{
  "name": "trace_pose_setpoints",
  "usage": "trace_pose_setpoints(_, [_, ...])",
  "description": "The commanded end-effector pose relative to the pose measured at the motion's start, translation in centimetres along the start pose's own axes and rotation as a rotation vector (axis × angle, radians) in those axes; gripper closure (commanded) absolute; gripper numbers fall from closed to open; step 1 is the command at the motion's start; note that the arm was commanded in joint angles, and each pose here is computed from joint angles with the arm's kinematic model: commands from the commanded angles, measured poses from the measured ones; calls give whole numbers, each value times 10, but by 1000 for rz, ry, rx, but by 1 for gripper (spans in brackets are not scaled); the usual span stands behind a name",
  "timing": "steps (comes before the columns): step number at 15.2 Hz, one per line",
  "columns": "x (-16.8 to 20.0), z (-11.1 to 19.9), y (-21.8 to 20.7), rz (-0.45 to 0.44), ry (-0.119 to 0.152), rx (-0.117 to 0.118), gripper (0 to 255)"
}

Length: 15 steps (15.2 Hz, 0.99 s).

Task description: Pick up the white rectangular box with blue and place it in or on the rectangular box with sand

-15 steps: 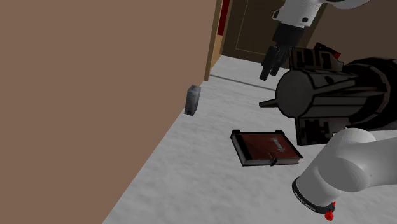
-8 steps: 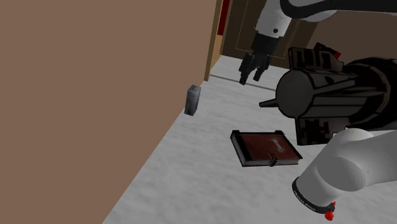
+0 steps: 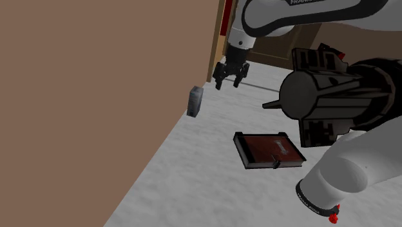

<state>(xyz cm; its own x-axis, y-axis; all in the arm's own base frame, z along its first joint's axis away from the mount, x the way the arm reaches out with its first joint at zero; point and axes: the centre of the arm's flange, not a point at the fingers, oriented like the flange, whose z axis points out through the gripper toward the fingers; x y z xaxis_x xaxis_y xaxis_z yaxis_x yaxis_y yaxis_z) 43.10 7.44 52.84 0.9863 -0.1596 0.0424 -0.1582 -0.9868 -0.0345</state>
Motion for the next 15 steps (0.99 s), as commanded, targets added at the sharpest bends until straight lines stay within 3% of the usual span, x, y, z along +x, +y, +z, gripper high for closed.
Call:
trace_pose_setpoints(1, [22, 15, -8, 46, 3, -3, 0])
trace_pose_setpoints(15, [165, 113, -35, 336, 17, -29, 0])
